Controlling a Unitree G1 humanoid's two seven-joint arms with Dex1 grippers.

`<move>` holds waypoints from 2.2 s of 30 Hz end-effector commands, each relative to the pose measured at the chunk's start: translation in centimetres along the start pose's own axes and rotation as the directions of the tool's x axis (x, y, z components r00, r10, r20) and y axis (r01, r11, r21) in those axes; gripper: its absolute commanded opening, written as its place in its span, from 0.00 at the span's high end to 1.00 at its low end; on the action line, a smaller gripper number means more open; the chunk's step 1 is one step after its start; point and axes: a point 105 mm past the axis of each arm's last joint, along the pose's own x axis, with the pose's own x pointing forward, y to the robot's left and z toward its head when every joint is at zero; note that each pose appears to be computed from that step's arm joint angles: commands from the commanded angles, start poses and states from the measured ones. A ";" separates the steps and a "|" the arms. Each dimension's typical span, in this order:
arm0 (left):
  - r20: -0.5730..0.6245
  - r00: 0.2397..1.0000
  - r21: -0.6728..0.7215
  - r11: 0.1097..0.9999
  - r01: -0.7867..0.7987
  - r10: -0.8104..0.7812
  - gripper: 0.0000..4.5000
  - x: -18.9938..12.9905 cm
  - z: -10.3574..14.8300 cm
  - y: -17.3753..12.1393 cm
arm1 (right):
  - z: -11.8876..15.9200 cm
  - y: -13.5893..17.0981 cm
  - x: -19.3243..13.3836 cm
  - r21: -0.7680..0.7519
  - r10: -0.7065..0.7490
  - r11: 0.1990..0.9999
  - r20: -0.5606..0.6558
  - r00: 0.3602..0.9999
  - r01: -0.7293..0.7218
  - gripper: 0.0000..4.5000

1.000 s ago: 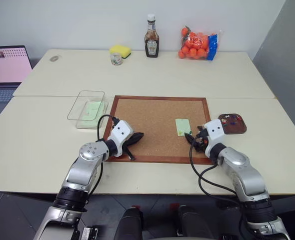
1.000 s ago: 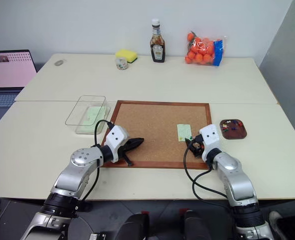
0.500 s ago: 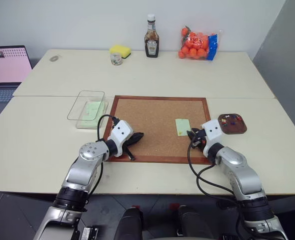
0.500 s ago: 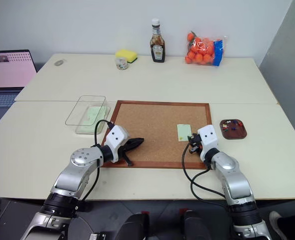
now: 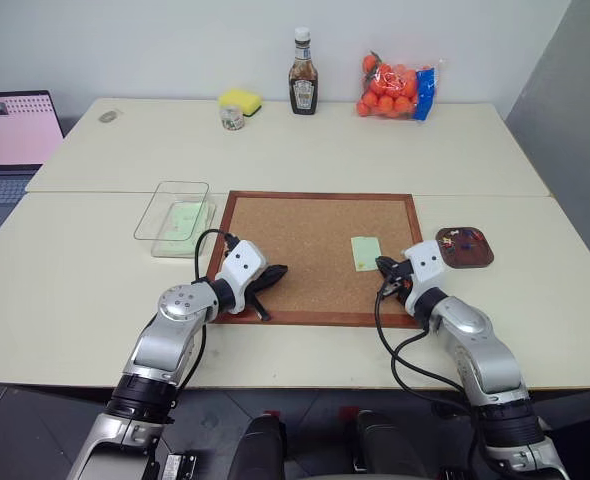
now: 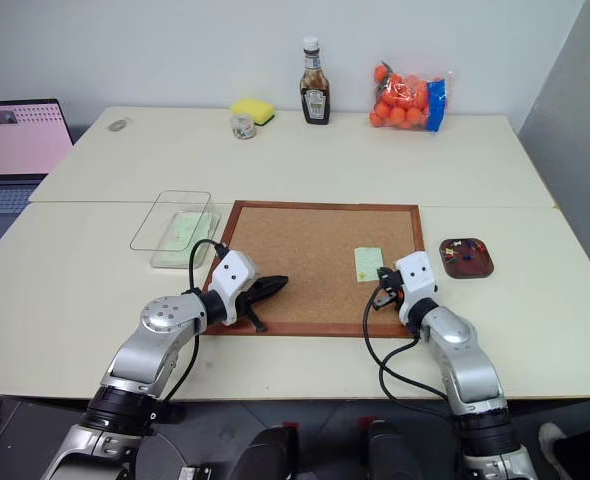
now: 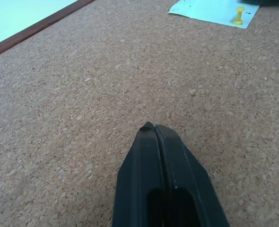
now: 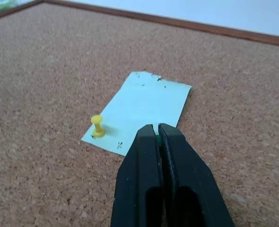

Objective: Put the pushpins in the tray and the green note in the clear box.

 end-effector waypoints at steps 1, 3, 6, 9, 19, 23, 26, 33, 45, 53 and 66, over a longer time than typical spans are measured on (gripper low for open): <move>-0.064 0.996 -0.026 0.998 0.062 -0.064 1.00 0.4 -1.8 -1.8 | 4.6 0.4 -0.5 -0.012 -0.001 1.000 0.204 0.979 0.004 1.00; -0.065 0.996 -0.027 0.998 0.062 -0.064 1.00 0.5 -1.9 -1.9 | 4.8 0.6 -0.6 -0.002 0.001 1.000 0.221 0.975 -0.001 1.00; -0.065 0.996 -0.027 0.998 0.063 -0.065 1.00 0.5 -1.9 -2.0 | 5.1 0.6 -0.7 0.009 -0.007 1.000 0.237 0.971 0.004 1.00; -0.065 0.996 -0.027 0.998 0.063 -0.065 1.00 0.5 -2.0 -2.0 | 5.7 -0.3 -1.0 0.015 -0.043 0.999 0.252 0.967 0.040 1.00; -0.067 0.995 -0.020 0.997 0.069 -0.070 1.00 0.4 -2.0 -2.0 | 3.0 -9.7 -4.7 -0.060 -0.345 0.934 0.105 0.933 0.352 1.00; -0.069 0.995 -0.014 0.997 0.075 -0.076 1.00 0.4 -2.0 -2.0 | 1.9 -11.9 -5.1 -0.065 -0.411 0.909 0.035 0.911 0.412 1.00; -0.070 0.995 -0.011 0.997 0.077 -0.077 1.00 0.5 -2.1 -2.0 | 1.4 -12.9 -5.0 -0.055 -0.440 0.897 -0.002 0.898 0.439 1.00; -0.072 0.994 -0.005 0.997 0.080 -0.080 1.00 0.5 -2.1 -2.0 | 0.3 -13.7 -4.8 -0.041 -0.459 0.888 -0.044 0.887 0.458 0.89; -0.079 0.994 -0.001 0.997 0.076 -0.075 1.00 0.3 -2.2 -1.9 | 0.0 -13.8 -4.9 -0.058 -0.460 0.888 -0.061 0.886 0.457 0.54; -0.078 0.994 0.003 0.997 0.076 -0.075 1.00 0.4 -2.1 -1.8 | 1.3 -14.0 -5.2 -0.024 -0.475 0.880 -0.005 0.880 0.474 0.54; -0.081 0.995 -0.004 0.998 0.063 -0.063 1.00 0.1 -2.4 -1.6 | 4.9 -6.3 -5.4 0.020 -0.137 0.991 0.116 0.984 0.135 0.50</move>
